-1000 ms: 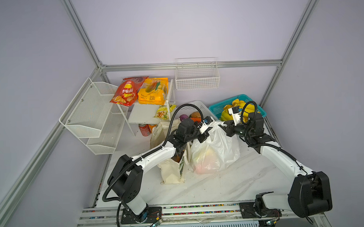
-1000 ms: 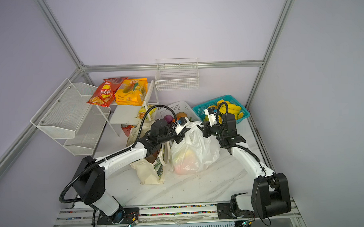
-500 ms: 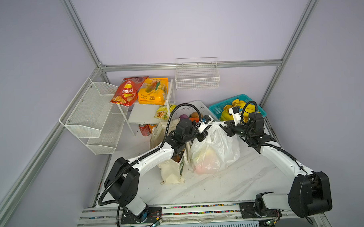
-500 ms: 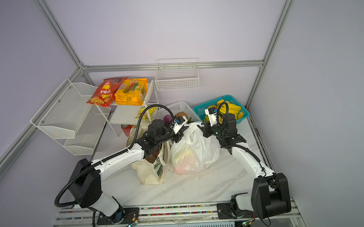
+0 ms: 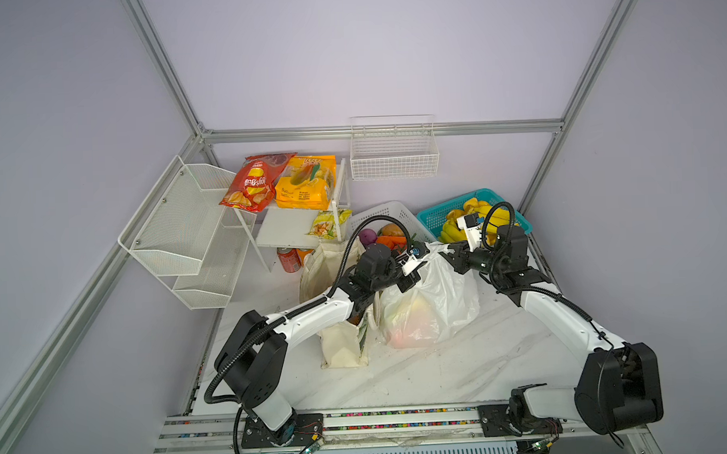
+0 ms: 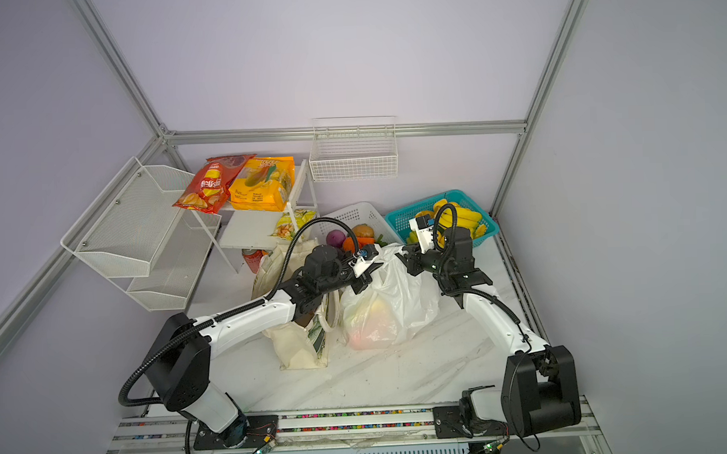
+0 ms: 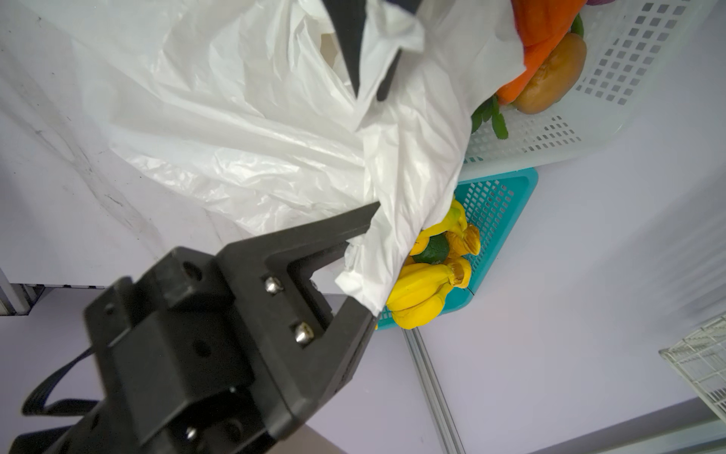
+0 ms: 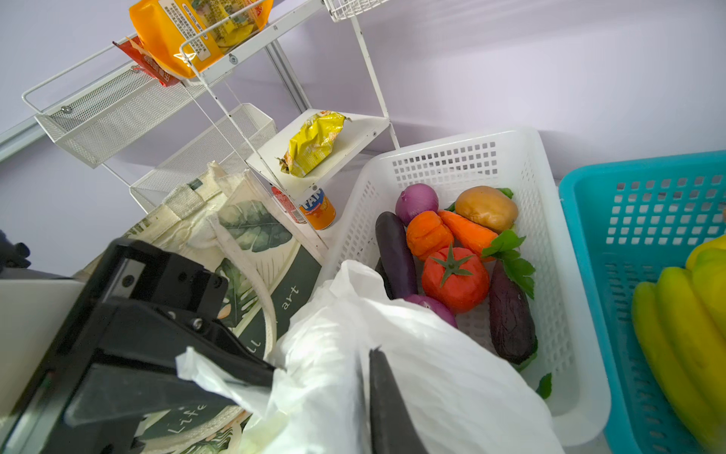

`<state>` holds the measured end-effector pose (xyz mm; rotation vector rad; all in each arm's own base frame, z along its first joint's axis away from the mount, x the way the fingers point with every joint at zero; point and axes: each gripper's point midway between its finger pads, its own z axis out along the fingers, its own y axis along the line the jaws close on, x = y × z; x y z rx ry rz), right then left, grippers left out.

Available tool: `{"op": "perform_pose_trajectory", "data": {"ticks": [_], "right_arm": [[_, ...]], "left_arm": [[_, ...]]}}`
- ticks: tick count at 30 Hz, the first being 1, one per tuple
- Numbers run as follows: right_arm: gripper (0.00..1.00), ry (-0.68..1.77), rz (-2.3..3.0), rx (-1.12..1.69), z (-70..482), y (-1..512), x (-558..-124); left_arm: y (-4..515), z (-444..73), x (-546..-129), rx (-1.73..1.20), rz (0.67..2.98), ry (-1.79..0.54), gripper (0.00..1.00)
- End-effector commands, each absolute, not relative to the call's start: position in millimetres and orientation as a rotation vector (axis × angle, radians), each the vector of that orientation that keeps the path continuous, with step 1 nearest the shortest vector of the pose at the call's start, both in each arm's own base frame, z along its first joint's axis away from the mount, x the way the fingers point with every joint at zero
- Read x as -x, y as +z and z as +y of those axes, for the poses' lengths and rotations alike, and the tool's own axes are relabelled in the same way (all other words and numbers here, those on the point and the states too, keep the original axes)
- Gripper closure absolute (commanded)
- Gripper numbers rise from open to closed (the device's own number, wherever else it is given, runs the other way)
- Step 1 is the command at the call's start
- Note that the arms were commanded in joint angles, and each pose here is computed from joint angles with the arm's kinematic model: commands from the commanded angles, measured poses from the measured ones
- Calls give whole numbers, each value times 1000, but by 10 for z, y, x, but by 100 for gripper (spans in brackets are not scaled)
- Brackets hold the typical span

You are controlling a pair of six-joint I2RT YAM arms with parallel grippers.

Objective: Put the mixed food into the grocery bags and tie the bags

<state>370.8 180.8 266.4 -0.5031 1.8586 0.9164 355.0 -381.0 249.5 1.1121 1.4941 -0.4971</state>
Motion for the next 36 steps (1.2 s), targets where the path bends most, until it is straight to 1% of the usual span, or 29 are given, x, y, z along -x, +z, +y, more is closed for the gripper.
{"op": "perform_pose_trajectory", "data": {"ticks": [1,8,11,13,17,24,25,31,33,36], "right_arm": [[83,900,1833,531,1794,2730,-3685],[66,897,1866,478,1735,2633,-3580],[58,862,1895,457,1684,2575,-3540],[50,838,1897,444,1646,2575,-3521],[43,838,1888,443,1649,2593,-3497],[20,850,1874,461,1747,2627,-3592],[18,846,1873,459,1752,2636,-3624],[17,856,1853,498,1852,2689,-3728],[20,852,1861,510,1869,2668,-3741],[27,858,1863,525,1887,2637,-3725]], "left_arm": [[2484,-3842,-3566,-1126,1472,-484,100],[2458,-3859,-3579,-1126,1471,-482,100],[2464,-3862,-3577,-1126,1469,-483,100],[2482,-3874,-3565,-1130,1460,-483,100],[2497,-3891,-3563,-1133,1453,-483,100],[2457,-3903,-3552,-1151,1453,-469,100],[2463,-3908,-3547,-1153,1450,-468,100],[2443,-3917,-3541,-1169,1446,-451,100],[2436,-3916,-3545,-1171,1447,-443,100],[2421,-3917,-3550,-1175,1447,-436,100]]}}
